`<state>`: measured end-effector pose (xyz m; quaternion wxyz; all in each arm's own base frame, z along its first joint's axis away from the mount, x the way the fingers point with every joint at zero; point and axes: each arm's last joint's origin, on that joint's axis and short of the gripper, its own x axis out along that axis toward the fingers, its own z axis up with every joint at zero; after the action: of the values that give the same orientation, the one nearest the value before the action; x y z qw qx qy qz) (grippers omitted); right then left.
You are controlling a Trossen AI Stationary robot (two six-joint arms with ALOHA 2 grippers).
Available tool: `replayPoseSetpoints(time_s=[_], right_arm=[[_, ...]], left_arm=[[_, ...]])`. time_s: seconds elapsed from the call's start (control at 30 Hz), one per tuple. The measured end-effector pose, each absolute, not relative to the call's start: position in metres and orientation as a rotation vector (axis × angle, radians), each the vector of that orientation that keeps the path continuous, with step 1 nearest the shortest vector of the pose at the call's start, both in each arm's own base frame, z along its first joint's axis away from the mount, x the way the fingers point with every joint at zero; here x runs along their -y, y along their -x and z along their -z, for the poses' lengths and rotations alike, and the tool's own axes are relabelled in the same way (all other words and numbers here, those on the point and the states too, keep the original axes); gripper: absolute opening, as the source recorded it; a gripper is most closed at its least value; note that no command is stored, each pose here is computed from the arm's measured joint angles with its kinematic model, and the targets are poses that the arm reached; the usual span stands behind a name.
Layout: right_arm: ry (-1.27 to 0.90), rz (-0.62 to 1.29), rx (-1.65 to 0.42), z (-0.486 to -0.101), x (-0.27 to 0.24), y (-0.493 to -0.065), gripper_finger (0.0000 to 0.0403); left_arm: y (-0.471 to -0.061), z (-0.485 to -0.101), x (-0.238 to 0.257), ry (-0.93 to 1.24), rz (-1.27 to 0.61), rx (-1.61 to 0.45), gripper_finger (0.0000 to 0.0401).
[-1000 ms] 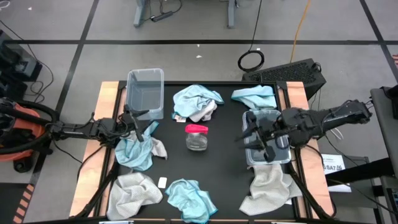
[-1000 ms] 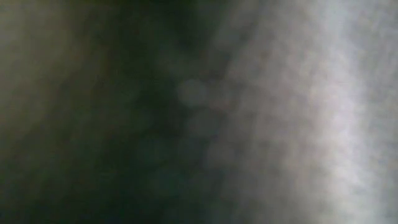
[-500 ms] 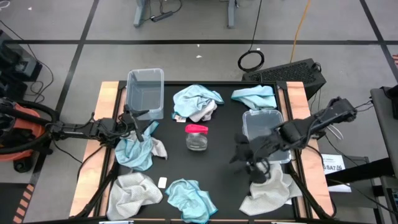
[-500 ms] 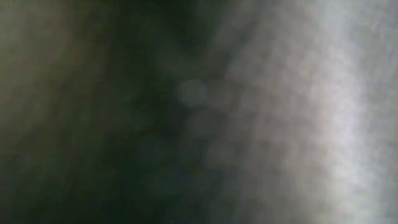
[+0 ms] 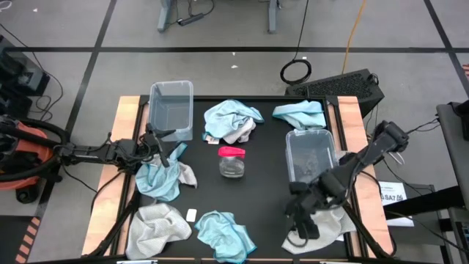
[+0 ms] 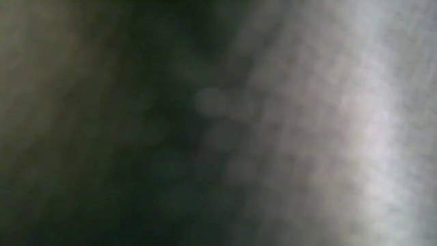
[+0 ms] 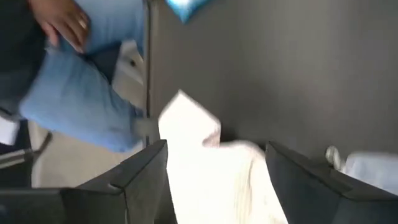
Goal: Sort microfiber towel by color & place in baskets
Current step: Put the bottom right gray towel into the right transparent bin
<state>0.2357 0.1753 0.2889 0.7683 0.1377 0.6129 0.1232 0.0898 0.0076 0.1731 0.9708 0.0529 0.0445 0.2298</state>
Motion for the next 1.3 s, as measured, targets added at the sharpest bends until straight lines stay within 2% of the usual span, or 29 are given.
replayPoseSetpoints(time_s=[0.17, 0.47, 0.77, 1.3], right_arm=[[-0.302, -0.211, -1.43, -0.277, -0.195, -0.223, 0.0252], [-0.311, -0.065, -1.475, -0.264, -0.23, -0.194, 0.0239], [-0.268, 0.116, -1.594, -0.235, -0.256, -0.17, 0.0237], [-0.156, 0.347, -1.526, -0.198, -0.281, -0.148, 0.0238]], left_arm=[[-0.09, -0.173, -0.008, -0.107, -0.464, -0.09, 0.0263], [-0.09, -0.173, -0.008, -0.107, -0.465, -0.09, 0.0263], [-0.09, -0.173, -0.008, -0.107, -0.465, -0.09, 0.0263], [-0.09, -0.173, -0.008, -0.107, -0.465, -0.09, 0.0263]])
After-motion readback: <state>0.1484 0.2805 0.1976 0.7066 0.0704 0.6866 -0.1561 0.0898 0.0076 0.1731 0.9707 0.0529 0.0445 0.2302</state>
